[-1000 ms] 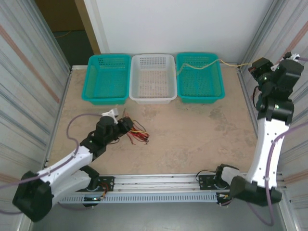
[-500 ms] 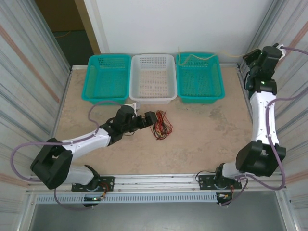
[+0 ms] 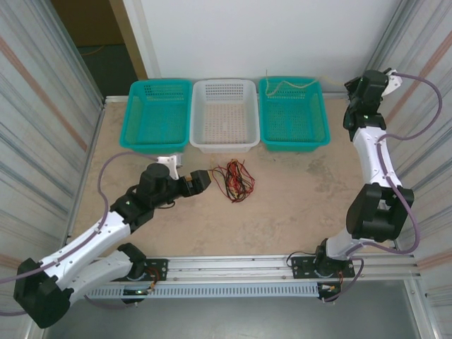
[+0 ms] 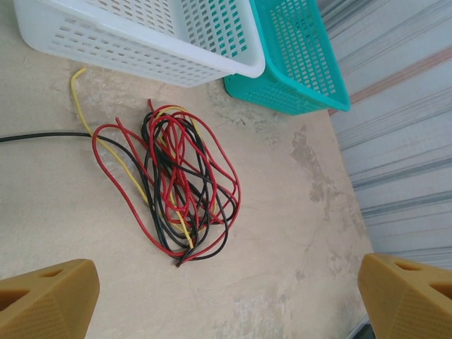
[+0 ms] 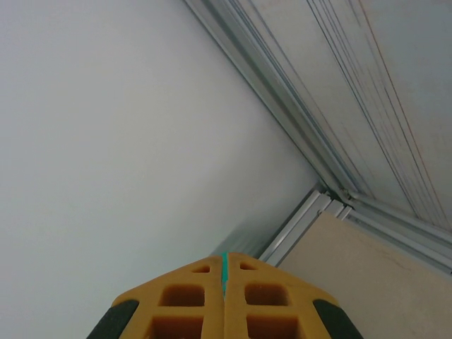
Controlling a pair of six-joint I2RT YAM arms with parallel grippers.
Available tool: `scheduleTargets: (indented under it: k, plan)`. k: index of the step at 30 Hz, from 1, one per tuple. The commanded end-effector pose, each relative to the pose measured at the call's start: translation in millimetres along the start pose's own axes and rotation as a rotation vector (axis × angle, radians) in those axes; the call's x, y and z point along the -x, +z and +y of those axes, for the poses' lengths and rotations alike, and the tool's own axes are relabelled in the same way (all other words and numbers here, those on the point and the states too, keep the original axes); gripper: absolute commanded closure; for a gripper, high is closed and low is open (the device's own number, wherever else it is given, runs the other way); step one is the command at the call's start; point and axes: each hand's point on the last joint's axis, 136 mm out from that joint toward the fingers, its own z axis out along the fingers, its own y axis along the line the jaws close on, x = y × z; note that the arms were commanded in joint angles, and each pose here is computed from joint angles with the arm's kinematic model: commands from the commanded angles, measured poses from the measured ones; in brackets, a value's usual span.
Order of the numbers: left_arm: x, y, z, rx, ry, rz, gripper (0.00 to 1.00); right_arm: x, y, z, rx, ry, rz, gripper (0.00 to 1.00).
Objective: Untangle the cables
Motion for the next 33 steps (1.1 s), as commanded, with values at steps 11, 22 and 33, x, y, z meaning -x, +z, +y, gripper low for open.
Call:
scheduleTargets:
  k: [11, 22, 33]
  plan:
    - [-18, 10, 18, 0.046, -0.004, 0.068, 0.09, -57, -11, -31, -0.044, -0.088, 0.118, 0.71]
    - [-15, 10, 25, 0.098, -0.036, 0.085, 0.16, -99, -63, -61, -0.091, -0.205, 0.423, 0.48]
    - [-16, 8, 31, 0.132, -0.069, 0.098, 0.22, -157, -159, -48, 0.038, -0.387, 0.741, 0.42]
